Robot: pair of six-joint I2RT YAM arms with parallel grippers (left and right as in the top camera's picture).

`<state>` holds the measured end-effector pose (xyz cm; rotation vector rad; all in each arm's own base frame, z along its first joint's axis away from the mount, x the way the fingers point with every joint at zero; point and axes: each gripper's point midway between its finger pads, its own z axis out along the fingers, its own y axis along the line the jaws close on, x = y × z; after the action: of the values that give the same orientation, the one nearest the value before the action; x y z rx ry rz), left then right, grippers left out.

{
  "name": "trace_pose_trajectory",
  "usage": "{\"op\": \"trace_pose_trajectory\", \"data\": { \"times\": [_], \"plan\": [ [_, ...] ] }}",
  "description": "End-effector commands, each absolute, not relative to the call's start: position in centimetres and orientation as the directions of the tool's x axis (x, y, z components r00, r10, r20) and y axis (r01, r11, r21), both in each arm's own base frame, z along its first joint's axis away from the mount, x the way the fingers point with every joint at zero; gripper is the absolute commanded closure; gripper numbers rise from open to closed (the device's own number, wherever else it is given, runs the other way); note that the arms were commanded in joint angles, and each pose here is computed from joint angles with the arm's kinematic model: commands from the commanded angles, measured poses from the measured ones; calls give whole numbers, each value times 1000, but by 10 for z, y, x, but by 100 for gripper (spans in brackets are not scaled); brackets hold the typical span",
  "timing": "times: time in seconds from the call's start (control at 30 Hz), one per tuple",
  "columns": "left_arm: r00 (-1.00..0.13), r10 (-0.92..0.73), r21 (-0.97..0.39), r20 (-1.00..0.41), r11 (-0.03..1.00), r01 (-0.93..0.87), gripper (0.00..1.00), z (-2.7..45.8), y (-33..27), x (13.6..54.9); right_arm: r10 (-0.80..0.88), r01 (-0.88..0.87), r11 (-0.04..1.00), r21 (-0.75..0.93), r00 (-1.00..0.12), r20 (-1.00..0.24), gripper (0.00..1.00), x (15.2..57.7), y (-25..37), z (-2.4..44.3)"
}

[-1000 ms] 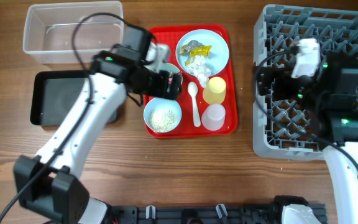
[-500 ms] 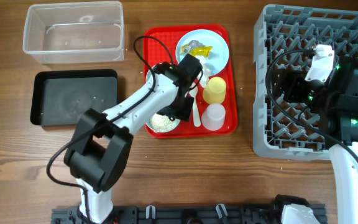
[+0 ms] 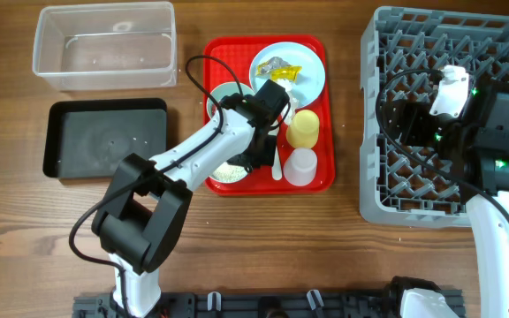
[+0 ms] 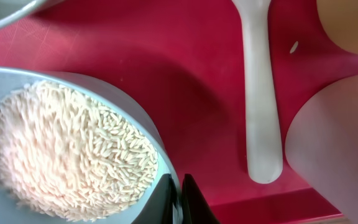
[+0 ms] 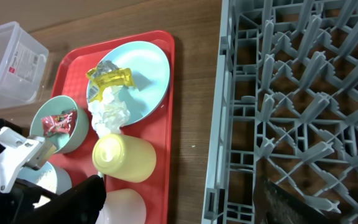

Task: Sort waste into correct bins and load items into the dishwasher rack
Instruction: 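Carry the rice bowl over the black tray and tip rice out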

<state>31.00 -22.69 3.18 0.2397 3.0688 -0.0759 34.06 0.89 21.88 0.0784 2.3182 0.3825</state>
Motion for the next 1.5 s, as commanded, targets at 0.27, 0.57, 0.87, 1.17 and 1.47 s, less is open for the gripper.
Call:
{"op": "trace_pose_trajectory", "data": {
  "times": [0.27, 0.57, 0.87, 1.17, 1.47],
  "plan": [
    [-994, 102, 3, -43, 995, 102, 96, 11, -214, 302, 160, -50, 963, 266, -689, -707, 21, 345, 2, 223],
    [-992, 108, 20, -59, 994, 107, 78, 11, -211, 306, 160, -51, 963, 266, -686, -710, 21, 345, 2, 223],
    [-993, 109, 29, -42, 994, 108, 96, 14, -209, 302, 160, -50, 962, 267, -688, -708, 21, 345, 2, 223],
    [-989, 33, -61, -143, 997, 42, 96, 110, -193, 316, 160, -50, 963, 266, -687, -708, 20, 345, 2, 223],
    [-959, -191, -348, -208, 931, -110, 96, 178, -116, 347, 159, -51, 963, 266, -688, -708, 21, 345, 2, 223]
  ]
}}
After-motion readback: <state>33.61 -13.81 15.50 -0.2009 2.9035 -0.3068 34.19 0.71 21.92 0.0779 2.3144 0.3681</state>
